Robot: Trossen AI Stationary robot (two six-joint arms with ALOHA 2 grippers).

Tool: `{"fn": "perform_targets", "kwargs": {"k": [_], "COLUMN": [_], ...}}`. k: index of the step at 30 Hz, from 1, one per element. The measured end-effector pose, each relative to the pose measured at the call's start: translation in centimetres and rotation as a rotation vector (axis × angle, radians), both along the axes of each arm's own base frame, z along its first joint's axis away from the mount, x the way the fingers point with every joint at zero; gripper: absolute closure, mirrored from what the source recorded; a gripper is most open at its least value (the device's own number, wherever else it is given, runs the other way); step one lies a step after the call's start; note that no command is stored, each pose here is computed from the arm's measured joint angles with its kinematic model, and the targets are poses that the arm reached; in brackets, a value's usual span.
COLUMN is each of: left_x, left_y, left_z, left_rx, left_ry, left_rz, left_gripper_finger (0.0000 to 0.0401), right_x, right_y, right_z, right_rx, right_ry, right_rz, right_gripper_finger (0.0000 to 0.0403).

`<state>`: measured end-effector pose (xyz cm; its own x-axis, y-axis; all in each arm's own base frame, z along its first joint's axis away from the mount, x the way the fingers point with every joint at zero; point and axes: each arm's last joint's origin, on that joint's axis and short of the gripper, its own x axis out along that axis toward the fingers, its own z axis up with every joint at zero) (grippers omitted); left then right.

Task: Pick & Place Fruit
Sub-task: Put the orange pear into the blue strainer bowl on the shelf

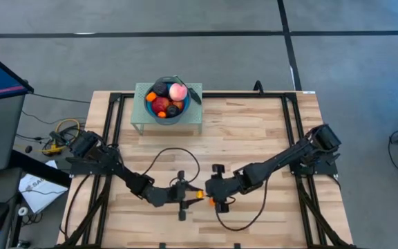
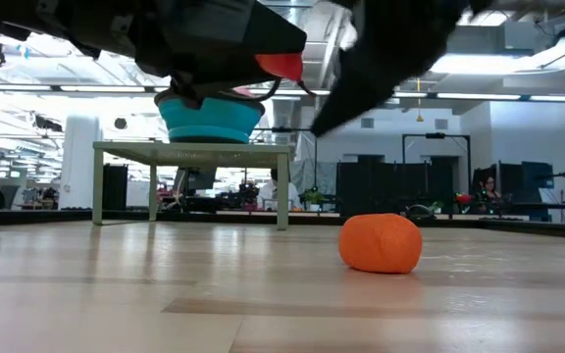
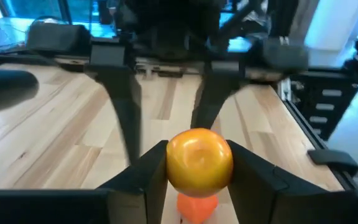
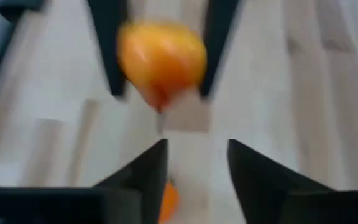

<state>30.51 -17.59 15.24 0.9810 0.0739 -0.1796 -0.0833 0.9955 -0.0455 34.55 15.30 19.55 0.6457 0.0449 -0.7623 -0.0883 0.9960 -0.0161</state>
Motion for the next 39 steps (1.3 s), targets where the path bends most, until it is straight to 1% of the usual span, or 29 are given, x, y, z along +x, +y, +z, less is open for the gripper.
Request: {"fn": "perform_targets", "kwargs": {"k": [2, 4, 5, 7, 10, 12, 15, 17, 21, 23, 25, 27, 29, 34, 39], "left_x": [-0.1, -0.4, -0.6, -1.1, -1.7, -2.0, -1.8, -1.6, -1.1, -0.9, -0.8, -0.7, -0.6, -0.6, -0.7], "left_y": [0.1, 0.4, 0.7, 1.3, 2.6, 3.4, 4.2, 4.5, 4.6, 4.5, 4.4, 4.4, 4.4, 4.4, 4.4], "left_z": [0.0, -0.1, -0.1, 0.0, 0.1, 0.3, 0.7, 1.0, 1.9, 2.2, 2.4, 2.7, 2.7, 2.7, 2.8], "left_rx": [-0.021, -0.045, -0.070, -0.137, -0.261, -0.357, -0.476, -0.525, -0.560, -0.566, -0.572, -0.578, -0.571, -0.571, -0.572], "left_ry": [-0.013, -0.047, -0.074, -0.144, -0.247, -0.305, -0.360, -0.382, -0.428, -0.440, -0.452, -0.467, -0.464, -0.467, -0.473], "left_rz": [0.010, 0.020, 0.025, 0.038, 0.066, 0.079, 0.051, 0.021, -0.035, -0.055, -0.065, -0.065, -0.069, -0.069, -0.069], "left_gripper_finger": [0.0263, 0.0267, 0.0268, 0.0268, 0.0265, 0.0264, 0.0265, 0.0267, 0.0264, 0.0262, 0.0262, 0.0262, 0.0264, 0.0263, 0.0262], "right_x": [-0.8, -1.9, -2.5, -3.4, -4.7, -5.2, -5.8, -5.9, -5.7, -5.4, -5.0, -4.5, -3.9, -3.1, -2.6], "right_y": [0.1, 0.4, 0.7, 1.4, 2.9, 4.2, 5.8, 6.4, 6.5, 6.2, 5.8, 5.6, 5.5, 4.9, 4.3], "right_z": [-1.0, -2.6, -3.2, -4.1, -4.8, -4.5, -2.9, -1.7, 0.4, 0.8, 1.0, 1.1, 1.3, 1.8, 1.6], "right_rx": [-0.067, -0.156, -0.196, -0.241, -0.263, -0.285, -0.403, -0.492, -0.627, -0.689, -0.729, -0.733, -0.712, -0.702, -0.691], "right_ry": [-0.003, -0.027, -0.059, -0.149, -0.313, -0.438, -0.594, -0.660, -0.722, -0.721, -0.712, -0.718, -0.739, -0.752, -0.740], "right_rz": [-0.052, -0.108, -0.139, -0.182, -0.225, -0.256, -0.309, -0.322, -0.292, -0.277, -0.259, -0.206, -0.146, -0.143, -0.123], "right_gripper_finger": [0.0204, 0.0178, 0.0169, 0.0157, 0.0155, 0.0158, 0.0167, 0.0175, 0.0189, 0.0196, 0.0202, 0.0207, 0.0211, 0.0231, 0.0257]}}
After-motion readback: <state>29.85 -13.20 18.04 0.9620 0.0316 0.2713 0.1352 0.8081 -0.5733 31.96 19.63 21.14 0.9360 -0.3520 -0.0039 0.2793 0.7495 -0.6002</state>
